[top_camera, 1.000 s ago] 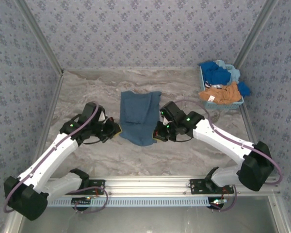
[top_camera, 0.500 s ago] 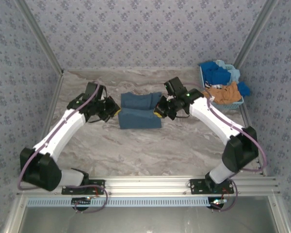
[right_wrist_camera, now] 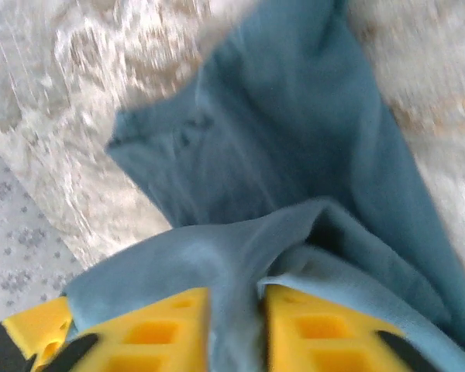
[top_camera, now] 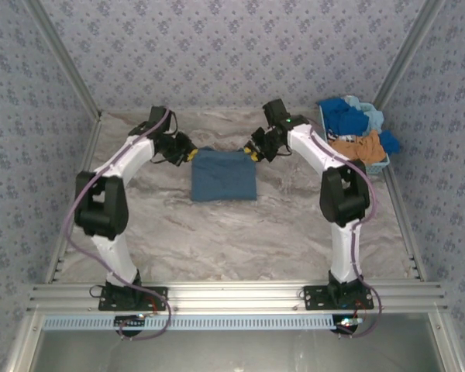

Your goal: Fold and stack the t-shirts

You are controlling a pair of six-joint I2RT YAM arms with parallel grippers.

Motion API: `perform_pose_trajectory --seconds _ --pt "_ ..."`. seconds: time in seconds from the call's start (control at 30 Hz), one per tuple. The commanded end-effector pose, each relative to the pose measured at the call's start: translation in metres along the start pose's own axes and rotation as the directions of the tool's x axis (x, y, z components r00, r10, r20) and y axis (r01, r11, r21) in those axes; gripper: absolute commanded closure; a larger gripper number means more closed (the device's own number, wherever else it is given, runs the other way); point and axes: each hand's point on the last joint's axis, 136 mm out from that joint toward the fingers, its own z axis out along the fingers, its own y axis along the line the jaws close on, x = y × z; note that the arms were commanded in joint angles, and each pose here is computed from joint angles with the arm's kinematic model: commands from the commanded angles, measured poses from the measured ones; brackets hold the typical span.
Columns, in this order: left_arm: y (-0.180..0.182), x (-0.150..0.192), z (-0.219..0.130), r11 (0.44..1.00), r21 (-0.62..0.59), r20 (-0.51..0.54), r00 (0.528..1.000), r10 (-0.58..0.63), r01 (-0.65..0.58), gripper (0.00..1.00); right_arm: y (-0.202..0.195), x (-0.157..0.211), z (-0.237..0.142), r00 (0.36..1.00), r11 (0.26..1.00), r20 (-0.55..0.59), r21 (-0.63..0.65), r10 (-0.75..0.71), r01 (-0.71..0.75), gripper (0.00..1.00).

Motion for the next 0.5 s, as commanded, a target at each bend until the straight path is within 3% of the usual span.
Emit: perform_pose_trajectory --seconds 0.0,0.07,0.1,0.3,0.47 --pt "-0.02 -0.03 0.001 0.997 0.047 0.03 0.998 0.055 -0.057 0.65 0.018 -0.036 0.006 0.998 0.997 0.037 -0.06 -0.051 0.053 0.48" --pt "-0.027 -0.039 -0.009 0.995 0.034 0.065 0.994 0.087 -0.09 0.47 0.018 -0.044 -0.002 0.995 0.996 0.055 -0.024 -0.087 0.088 0.39" --pt "-0.031 -0.04 -0.014 0.994 0.031 0.074 0.992 0.104 -0.107 0.45 0.017 -0.046 -0.008 0.993 0.995 0.064 -0.009 -0.103 0.104 0.38" --pt "-0.01 -0.002 -0.027 0.992 0.026 0.031 0.991 0.127 -0.127 0.5 -0.002 -0.027 -0.041 0.964 0.977 0.156 0.042 -0.213 0.209 0.46" --pt "0.028 0.05 -0.027 0.996 0.003 -0.028 0.996 0.089 -0.089 0.56 -0.03 0.017 -0.034 0.96 0.971 0.148 0.016 -0.239 0.24 0.56"
